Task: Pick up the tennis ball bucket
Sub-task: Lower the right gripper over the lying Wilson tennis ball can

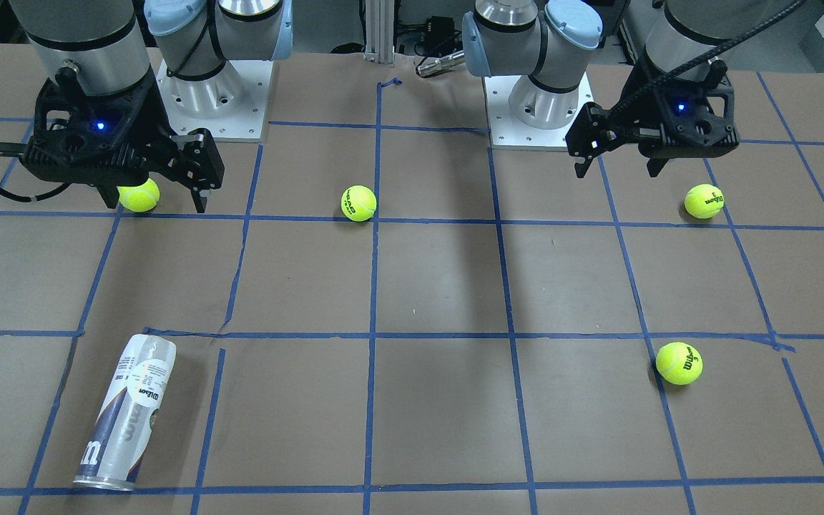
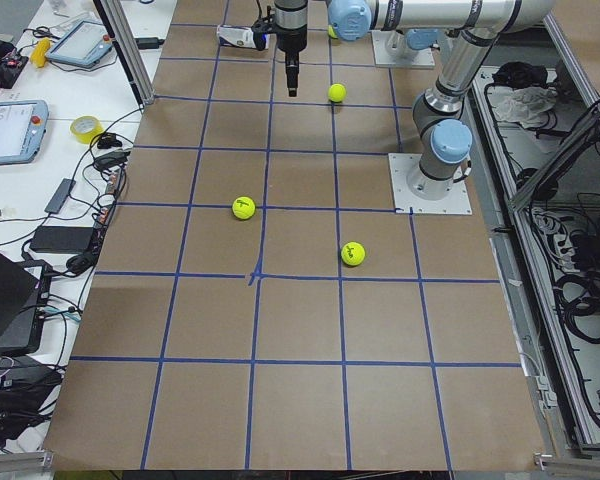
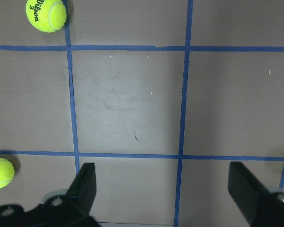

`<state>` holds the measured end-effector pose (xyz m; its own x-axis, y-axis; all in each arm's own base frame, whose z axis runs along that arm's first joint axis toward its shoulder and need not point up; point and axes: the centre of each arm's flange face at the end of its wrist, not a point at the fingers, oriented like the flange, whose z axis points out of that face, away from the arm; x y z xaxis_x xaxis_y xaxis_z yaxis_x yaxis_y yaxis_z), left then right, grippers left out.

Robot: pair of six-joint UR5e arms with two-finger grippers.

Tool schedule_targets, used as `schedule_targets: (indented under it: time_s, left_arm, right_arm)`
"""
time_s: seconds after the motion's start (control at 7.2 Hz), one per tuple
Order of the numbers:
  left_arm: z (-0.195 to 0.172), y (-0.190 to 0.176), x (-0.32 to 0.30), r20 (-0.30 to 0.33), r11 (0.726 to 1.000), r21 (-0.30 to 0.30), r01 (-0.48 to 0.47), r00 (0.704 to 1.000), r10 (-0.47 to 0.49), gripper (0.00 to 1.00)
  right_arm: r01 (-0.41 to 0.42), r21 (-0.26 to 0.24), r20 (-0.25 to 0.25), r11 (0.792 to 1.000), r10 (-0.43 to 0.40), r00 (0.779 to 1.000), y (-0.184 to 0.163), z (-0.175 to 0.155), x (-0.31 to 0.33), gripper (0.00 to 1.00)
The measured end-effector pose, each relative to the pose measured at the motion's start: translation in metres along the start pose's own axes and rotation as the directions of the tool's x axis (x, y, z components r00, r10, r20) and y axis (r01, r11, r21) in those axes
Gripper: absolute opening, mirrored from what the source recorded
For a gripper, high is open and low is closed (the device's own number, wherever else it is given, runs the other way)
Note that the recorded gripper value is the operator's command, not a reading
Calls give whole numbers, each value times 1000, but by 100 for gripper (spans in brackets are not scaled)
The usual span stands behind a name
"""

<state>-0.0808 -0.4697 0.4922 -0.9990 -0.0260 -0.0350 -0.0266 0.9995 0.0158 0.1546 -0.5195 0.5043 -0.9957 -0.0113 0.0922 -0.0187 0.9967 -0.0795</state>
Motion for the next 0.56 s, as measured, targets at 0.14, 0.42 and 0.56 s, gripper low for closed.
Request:
schedule_targets:
  time_s: [0.14, 0.42, 0.56]
  left_arm:
    - [0, 0, 0, 0, 1000, 1, -1, 1000, 1, 100]
    - [-1, 0, 0, -1, 1000, 2, -1, 1000, 1, 100]
    - [-1, 0, 0, -1, 1000, 3, -1, 1000, 1, 100]
  right_arm:
    - [-4, -9, 19, 1000, 4, 1000, 2, -1, -1, 100]
    - [-10, -28, 72, 1000, 12, 997, 7, -7, -3, 100]
    - [-16, -22, 78, 1000, 18, 997, 9, -12, -2, 100]
